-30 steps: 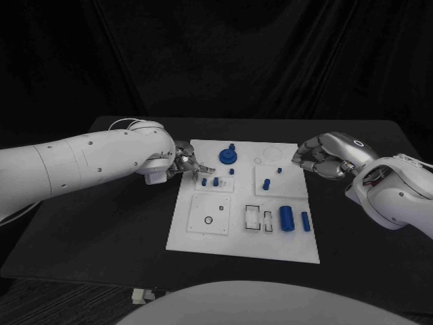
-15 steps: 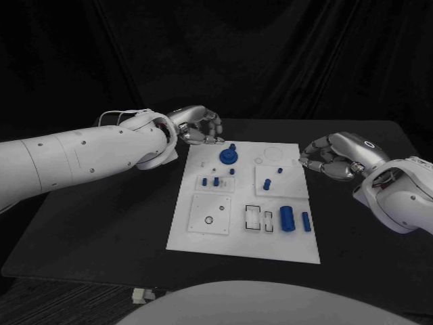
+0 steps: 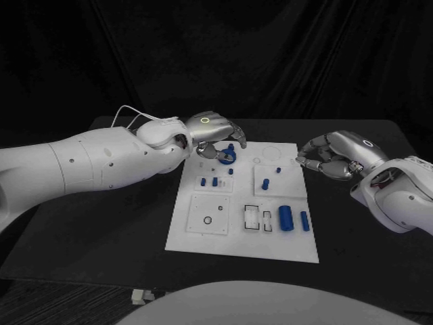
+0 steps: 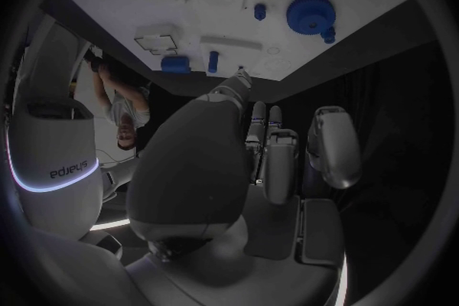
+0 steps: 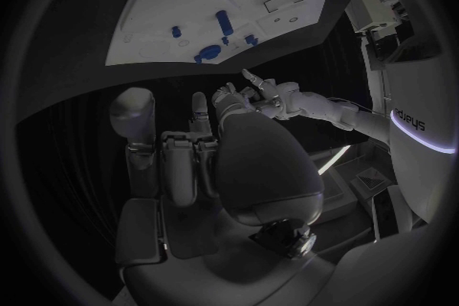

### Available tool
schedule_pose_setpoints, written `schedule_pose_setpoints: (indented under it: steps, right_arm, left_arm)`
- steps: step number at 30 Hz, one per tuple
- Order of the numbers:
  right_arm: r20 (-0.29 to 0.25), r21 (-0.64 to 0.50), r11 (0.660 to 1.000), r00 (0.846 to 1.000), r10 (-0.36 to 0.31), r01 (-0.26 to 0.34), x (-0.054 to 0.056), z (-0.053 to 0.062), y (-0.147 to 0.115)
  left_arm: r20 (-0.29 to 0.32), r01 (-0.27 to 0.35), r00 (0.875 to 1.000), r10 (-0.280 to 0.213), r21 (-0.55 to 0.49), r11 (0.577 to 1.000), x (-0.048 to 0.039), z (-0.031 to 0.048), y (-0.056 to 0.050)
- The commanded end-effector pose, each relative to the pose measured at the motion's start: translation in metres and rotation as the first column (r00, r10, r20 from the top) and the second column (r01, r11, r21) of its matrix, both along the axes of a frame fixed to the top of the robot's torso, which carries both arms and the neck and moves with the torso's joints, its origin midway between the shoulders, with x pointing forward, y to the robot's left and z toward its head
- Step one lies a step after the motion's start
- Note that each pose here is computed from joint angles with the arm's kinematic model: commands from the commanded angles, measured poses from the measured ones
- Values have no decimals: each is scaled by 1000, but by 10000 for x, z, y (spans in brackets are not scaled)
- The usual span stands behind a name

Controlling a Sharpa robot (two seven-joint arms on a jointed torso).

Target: Assemble the parts on the task board

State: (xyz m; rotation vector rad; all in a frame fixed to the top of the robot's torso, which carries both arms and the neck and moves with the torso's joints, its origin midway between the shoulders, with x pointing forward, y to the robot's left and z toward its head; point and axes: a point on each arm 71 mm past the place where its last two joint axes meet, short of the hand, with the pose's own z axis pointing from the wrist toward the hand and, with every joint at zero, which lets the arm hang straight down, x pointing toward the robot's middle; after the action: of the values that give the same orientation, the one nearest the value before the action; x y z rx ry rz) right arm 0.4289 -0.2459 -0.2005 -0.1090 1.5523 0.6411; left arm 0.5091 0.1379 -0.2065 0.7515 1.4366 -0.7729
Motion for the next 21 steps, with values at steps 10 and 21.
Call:
schedule_pose_setpoints:
  steps: [10,21]
  right_arm:
    - [14,8,1000,1000,8,-8,2,4,24]
    - [6,9,1000,1000,7,-7,12,-5,33]
  left_arm:
    - [32,4,999,-10,198,980,45,-197,-143]
    - [-9,-1,1000,3,253,967,21,-363,-191]
